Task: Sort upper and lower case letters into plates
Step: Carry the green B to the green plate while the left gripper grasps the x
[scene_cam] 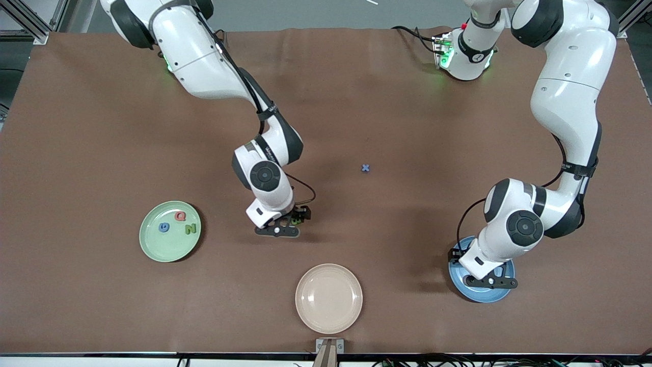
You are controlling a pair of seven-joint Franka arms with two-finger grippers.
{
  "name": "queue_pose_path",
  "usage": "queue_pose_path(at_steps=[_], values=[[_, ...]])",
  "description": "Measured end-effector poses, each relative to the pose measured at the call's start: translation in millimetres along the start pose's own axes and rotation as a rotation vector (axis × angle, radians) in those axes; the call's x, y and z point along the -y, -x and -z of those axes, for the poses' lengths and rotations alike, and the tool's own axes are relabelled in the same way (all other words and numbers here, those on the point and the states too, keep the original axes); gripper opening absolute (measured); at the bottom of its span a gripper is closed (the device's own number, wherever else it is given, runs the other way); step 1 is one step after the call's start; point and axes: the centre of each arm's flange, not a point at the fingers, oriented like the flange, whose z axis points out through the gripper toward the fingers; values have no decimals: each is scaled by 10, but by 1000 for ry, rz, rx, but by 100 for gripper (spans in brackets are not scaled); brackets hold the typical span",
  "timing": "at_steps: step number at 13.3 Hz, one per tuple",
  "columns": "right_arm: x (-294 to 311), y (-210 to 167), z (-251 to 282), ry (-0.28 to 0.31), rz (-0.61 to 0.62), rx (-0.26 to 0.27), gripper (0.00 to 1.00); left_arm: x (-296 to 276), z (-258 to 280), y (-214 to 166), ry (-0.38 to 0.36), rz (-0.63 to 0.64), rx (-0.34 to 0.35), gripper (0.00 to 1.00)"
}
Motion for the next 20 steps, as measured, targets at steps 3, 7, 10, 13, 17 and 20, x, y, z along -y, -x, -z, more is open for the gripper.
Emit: queue_pose_path(at_steps=[3, 7, 10, 13, 17, 20], values=[[62, -59, -34, 14, 47, -27, 91, -385, 216, 228, 9, 53, 43, 100], [66, -60, -38, 28, 80, -36, 70, -814, 444, 776, -26, 95, 91, 100], [124, -15, -40, 28, 90, -35, 70, -1311, 497, 1228, -25, 134, 128, 100], [188, 34, -39, 27, 101, -35, 70, -1812, 393, 1641, 41, 137, 122, 96], [198, 18, -11, 25, 102, -40, 47, -2283, 130, 2220, 124, 93, 107, 82], [165, -14, 1, 30, 97, -39, 34, -2535, 79, 2478, 127, 58, 106, 70]])
